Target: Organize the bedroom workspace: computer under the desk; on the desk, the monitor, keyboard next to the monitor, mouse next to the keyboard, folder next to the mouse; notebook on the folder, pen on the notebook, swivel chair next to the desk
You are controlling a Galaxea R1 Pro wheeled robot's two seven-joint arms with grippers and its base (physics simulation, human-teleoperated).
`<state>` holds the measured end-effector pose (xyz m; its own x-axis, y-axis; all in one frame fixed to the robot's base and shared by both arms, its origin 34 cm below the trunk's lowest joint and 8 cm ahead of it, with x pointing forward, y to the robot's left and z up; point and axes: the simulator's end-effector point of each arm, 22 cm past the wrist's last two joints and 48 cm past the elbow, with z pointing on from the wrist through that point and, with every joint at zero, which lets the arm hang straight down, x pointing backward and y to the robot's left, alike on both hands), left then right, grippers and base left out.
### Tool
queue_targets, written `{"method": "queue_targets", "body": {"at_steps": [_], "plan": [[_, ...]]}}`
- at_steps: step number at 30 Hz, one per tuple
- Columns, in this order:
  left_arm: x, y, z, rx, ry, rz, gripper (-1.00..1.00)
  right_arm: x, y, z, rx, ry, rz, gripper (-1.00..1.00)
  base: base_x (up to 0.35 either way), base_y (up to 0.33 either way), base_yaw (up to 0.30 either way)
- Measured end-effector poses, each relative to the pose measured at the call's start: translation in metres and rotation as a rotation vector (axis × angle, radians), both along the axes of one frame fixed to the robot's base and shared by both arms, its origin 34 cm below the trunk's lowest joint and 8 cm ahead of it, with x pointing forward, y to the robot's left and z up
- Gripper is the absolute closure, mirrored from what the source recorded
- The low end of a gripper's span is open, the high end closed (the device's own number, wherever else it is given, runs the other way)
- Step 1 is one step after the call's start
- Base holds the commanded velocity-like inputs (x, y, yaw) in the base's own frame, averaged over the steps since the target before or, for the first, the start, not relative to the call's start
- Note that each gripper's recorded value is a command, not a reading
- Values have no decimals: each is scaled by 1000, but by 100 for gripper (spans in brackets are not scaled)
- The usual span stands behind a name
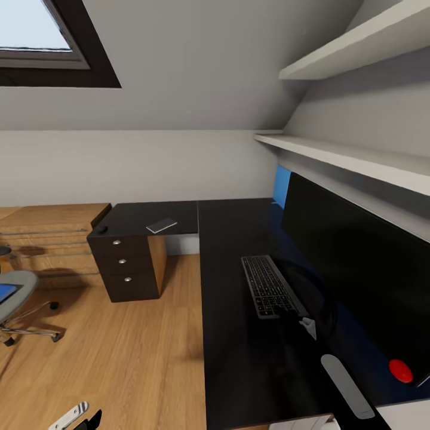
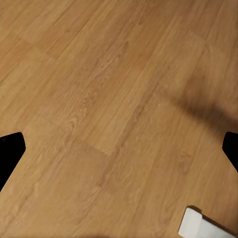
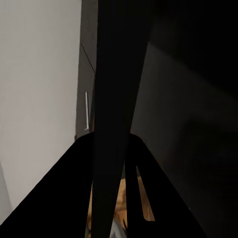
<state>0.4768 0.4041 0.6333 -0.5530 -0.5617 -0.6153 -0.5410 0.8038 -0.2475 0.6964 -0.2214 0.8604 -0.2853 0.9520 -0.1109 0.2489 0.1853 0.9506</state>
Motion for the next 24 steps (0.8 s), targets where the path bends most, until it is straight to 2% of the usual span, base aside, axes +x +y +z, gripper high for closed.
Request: {"method": "queue_targets", "body": {"at_steps": [24], "plan": [[2,-1,-35,-1,-1,-1,-100,3,0,-28,14,-21,0,100,0,0,0]]}}
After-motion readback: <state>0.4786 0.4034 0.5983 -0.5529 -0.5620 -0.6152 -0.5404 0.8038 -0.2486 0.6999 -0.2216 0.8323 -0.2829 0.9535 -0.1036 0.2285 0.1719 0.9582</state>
